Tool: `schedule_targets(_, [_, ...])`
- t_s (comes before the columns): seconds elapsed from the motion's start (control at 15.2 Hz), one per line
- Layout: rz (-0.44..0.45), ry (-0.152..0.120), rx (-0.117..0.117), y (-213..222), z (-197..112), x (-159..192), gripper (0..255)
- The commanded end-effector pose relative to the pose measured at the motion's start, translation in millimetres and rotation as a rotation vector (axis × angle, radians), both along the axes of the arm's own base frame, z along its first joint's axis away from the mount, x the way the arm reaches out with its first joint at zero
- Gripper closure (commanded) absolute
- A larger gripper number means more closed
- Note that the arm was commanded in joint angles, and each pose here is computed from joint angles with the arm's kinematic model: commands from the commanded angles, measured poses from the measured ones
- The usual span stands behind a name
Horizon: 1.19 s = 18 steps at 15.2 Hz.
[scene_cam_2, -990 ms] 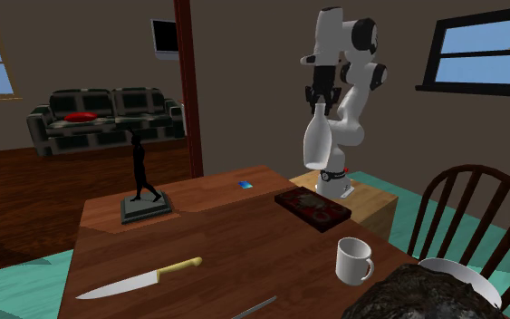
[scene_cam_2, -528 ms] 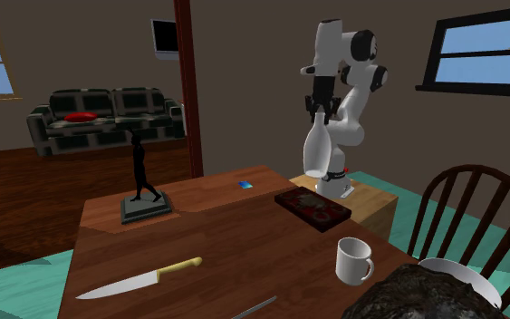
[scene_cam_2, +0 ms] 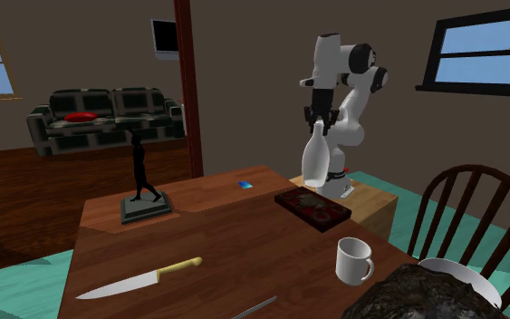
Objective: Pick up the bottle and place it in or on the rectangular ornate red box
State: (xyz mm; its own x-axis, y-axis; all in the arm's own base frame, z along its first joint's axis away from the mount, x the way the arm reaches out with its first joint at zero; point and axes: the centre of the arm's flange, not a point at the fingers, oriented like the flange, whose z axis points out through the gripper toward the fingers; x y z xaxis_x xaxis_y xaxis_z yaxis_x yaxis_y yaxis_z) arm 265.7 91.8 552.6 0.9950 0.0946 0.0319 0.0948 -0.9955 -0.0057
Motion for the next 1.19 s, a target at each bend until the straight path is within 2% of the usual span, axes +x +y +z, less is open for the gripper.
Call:
schedule_targets(0.0, [0.000, -0.001, 0.000, 0.3, -10.5, 0.2, 255])
schedule_targets(0.86, [0.000, -0.001, 0.000, 0.3, -81.2, 0.2, 255])
schedule_targets(1.12, [0.000, -0.001, 0.000, 0.3, -81.2, 0.2, 255])
